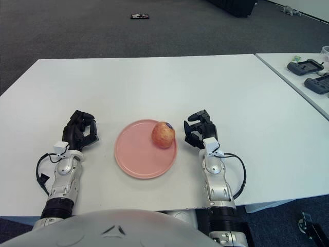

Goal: Put the apple into the plate.

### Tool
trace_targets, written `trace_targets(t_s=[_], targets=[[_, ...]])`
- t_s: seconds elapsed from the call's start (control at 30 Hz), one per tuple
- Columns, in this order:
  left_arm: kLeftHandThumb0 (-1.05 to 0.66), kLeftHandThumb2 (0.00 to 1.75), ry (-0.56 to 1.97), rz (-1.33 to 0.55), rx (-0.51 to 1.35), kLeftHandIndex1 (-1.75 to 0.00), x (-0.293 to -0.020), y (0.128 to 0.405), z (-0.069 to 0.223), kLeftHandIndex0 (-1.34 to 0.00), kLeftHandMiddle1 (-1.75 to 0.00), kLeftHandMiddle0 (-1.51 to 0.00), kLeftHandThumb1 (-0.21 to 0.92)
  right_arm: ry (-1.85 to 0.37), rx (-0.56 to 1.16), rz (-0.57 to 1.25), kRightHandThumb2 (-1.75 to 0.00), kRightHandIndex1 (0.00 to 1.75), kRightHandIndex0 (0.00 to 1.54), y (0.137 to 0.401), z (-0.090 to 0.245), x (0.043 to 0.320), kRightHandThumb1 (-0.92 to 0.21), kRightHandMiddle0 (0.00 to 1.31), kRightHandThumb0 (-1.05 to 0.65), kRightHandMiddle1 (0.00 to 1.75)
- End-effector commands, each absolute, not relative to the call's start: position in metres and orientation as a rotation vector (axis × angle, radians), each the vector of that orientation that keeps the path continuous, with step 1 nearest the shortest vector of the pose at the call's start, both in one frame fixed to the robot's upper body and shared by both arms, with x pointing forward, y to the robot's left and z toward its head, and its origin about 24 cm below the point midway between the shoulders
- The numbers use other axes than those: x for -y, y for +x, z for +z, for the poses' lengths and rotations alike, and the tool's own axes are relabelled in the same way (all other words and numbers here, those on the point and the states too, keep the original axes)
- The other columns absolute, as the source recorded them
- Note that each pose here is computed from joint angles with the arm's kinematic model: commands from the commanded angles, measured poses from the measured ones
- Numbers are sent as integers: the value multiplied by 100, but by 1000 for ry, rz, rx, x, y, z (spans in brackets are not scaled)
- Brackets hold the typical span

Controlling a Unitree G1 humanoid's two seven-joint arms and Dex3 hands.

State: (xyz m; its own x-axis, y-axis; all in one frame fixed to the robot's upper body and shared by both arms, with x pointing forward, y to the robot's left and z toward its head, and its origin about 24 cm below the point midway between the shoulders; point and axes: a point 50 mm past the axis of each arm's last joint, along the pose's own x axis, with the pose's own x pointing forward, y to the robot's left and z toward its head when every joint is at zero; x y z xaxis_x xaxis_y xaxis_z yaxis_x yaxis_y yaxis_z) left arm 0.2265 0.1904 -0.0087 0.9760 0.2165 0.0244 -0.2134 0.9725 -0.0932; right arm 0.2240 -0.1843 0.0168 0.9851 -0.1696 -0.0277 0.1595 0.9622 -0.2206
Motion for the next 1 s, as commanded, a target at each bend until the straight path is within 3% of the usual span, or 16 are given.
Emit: trace_targets(t_s=[0.0,0.97], targets=[[-45,124,-94,225,6,-175,-191,224,-13,-55,-175,-97,39,-236,-38,-159,-92,146,57,225,20,183,-64,37,-39,175],[-45,122,-87,205,0,-175,-192,222,-12,-54,-175,-97,41,-163,-31,-266,-95,150,61,217,12,179,-61,38,-40,175]])
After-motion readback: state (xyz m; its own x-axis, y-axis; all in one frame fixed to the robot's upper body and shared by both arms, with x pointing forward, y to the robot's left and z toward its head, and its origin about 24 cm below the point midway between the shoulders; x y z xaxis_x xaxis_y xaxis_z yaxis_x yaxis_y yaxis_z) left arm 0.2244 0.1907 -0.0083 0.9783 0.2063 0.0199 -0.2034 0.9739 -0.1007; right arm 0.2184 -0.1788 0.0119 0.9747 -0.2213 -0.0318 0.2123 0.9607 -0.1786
